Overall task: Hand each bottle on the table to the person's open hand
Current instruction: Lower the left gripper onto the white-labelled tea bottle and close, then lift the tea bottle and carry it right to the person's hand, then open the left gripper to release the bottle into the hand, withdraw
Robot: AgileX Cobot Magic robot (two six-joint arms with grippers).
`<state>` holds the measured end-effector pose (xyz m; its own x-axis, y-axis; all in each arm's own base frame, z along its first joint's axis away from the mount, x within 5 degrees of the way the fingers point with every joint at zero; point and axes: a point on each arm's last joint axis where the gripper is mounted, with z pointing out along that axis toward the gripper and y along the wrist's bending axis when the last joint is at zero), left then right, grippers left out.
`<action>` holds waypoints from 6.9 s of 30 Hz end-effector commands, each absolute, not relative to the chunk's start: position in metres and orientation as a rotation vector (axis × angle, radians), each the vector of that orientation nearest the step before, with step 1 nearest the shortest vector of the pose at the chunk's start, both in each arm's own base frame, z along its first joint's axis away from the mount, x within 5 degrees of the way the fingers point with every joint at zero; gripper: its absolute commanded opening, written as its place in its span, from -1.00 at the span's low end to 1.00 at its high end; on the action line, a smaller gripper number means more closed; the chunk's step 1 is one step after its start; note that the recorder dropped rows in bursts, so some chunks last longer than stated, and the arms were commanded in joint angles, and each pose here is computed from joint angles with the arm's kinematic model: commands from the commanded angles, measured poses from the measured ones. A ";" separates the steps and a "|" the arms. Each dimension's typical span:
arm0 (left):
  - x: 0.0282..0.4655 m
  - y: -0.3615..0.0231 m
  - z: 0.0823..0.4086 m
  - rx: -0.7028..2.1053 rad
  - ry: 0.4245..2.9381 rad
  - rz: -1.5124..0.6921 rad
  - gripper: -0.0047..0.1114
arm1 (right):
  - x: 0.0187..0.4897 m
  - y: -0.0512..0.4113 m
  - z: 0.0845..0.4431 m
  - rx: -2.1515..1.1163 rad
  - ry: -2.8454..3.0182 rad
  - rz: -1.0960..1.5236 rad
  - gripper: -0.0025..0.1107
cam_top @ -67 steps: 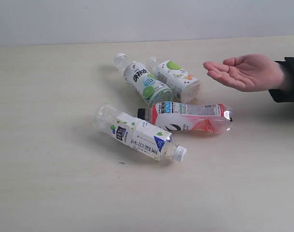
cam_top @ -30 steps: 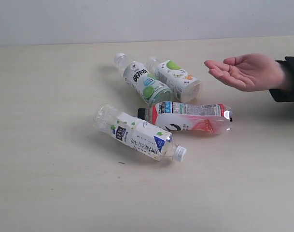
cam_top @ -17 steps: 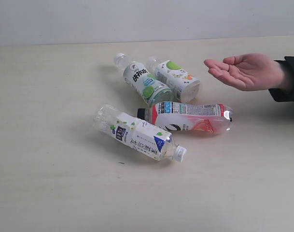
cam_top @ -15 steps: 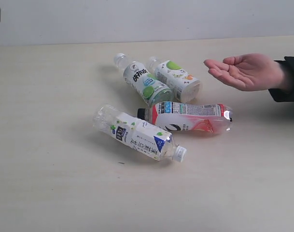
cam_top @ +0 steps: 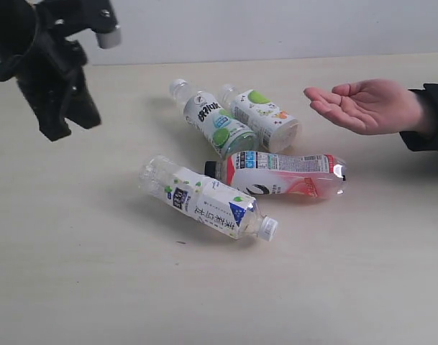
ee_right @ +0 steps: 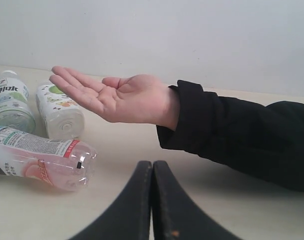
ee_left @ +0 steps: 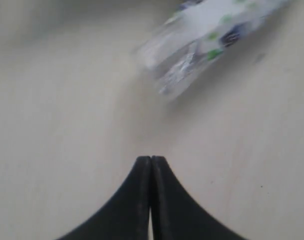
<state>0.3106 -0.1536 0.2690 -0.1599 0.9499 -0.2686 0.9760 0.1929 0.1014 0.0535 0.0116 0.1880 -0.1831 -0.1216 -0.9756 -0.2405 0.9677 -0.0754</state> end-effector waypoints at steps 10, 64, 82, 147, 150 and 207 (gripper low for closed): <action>0.294 -0.253 0.233 2.397 1.594 0.106 0.45 | 0.054 0.011 0.188 -0.268 1.748 0.106 -0.96; 0.298 -0.277 0.129 2.496 1.825 0.036 0.42 | 0.054 0.011 0.188 -0.268 1.746 0.106 -0.96; 0.283 -0.262 0.130 2.658 1.982 -0.019 -0.85 | 0.054 0.011 0.188 -0.268 1.746 0.106 -0.96; 0.346 -0.414 0.218 0.011 2.775 -1.223 -0.92 | 0.054 0.011 0.187 -0.268 1.748 0.106 -0.96; 0.344 -0.415 0.216 0.035 2.789 -1.213 -0.92 | 0.054 0.011 0.187 -0.268 1.748 0.106 -0.96; 0.342 -0.422 0.208 0.136 2.762 -1.374 0.50 | 0.054 0.011 0.188 -0.268 1.746 0.107 -0.96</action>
